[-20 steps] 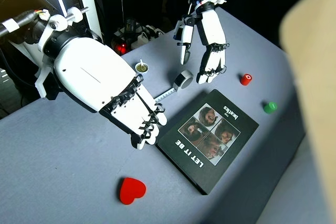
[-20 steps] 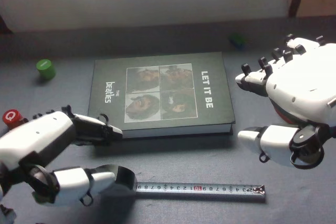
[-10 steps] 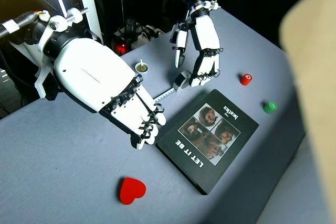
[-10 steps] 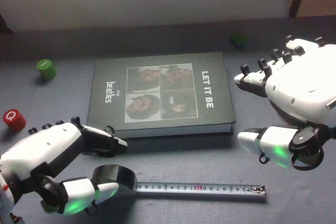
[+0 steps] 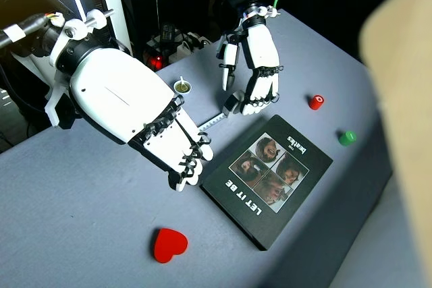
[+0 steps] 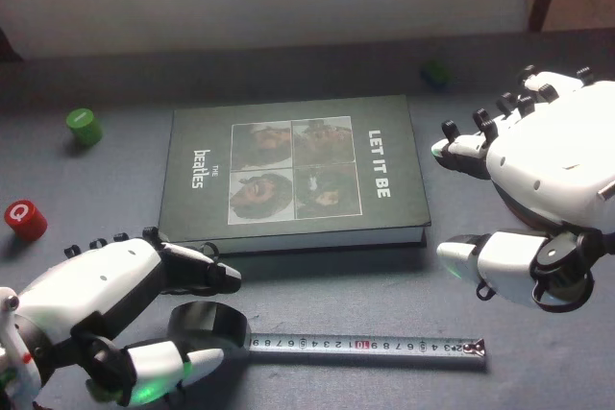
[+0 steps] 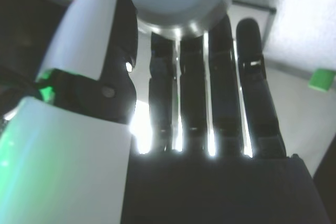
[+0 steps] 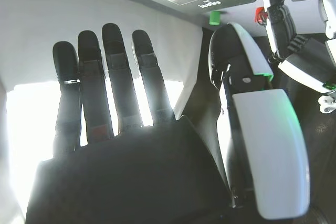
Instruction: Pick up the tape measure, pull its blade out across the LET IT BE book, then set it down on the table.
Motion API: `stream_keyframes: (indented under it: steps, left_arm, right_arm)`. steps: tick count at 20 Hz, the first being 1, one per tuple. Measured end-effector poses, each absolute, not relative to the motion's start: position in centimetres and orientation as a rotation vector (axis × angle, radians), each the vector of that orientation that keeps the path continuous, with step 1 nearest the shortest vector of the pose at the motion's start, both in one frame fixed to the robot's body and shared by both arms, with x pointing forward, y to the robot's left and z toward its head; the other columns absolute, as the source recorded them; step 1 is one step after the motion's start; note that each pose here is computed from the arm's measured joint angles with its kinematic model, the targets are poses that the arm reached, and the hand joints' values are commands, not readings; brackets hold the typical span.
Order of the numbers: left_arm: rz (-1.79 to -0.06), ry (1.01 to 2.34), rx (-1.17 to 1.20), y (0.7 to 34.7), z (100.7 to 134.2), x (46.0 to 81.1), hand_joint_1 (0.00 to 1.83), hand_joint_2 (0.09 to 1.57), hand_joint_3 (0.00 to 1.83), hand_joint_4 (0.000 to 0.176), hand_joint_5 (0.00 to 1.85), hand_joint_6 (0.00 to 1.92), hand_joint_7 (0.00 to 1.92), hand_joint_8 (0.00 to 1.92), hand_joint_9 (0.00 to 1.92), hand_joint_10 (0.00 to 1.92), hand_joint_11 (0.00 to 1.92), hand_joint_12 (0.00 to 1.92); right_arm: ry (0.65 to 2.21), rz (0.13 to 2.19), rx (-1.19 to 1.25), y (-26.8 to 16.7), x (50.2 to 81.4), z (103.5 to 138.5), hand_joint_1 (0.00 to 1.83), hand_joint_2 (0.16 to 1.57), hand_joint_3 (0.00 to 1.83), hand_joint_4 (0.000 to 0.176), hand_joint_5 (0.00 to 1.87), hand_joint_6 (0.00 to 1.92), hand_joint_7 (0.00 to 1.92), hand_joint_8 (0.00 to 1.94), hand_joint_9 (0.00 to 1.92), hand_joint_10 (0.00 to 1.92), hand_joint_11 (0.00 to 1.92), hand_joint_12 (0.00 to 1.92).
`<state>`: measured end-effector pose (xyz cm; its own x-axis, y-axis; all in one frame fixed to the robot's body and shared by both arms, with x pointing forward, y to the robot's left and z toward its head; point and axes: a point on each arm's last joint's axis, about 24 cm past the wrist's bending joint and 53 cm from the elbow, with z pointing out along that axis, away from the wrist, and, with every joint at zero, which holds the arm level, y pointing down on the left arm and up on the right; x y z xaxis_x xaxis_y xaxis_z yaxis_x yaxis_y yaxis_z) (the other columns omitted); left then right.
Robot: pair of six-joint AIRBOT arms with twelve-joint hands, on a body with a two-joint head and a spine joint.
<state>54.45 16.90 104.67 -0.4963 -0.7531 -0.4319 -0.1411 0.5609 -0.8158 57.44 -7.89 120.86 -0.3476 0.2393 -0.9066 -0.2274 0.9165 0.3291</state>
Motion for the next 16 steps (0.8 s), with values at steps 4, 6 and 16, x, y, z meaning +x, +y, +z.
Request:
stream_keyframes:
  steps: [4,6,16]
  left_arm:
    - [-0.914,1.980,-0.733,17.1,103.7,54.2,1.14,1.08,0.00,0.000,0.74,0.01,0.71,0.00,0.63,0.00,0.29,0.81]
    - [-0.915,1.982,-0.722,17.0,103.4,54.3,1.14,1.08,0.00,0.000,0.74,0.01,0.71,0.00,0.63,0.00,0.29,0.81]
    - [-0.889,1.979,-0.695,16.7,102.9,54.8,1.14,1.08,0.00,0.000,0.74,0.00,0.72,0.00,0.63,0.00,0.29,0.81]
  right_arm:
    - [1.865,0.479,0.007,-7.9,57.4,120.9,0.23,1.24,0.00,0.023,0.28,0.00,0.40,0.00,0.36,0.00,0.03,1.02]
    - [1.865,0.479,0.007,-7.9,57.4,120.9,0.23,1.24,0.00,0.023,0.28,0.00,0.40,0.00,0.36,0.00,0.02,1.02]
    - [1.866,0.484,0.001,-7.7,57.4,120.9,0.23,1.25,0.00,0.020,0.30,0.01,0.44,0.01,0.39,0.01,0.07,1.04]
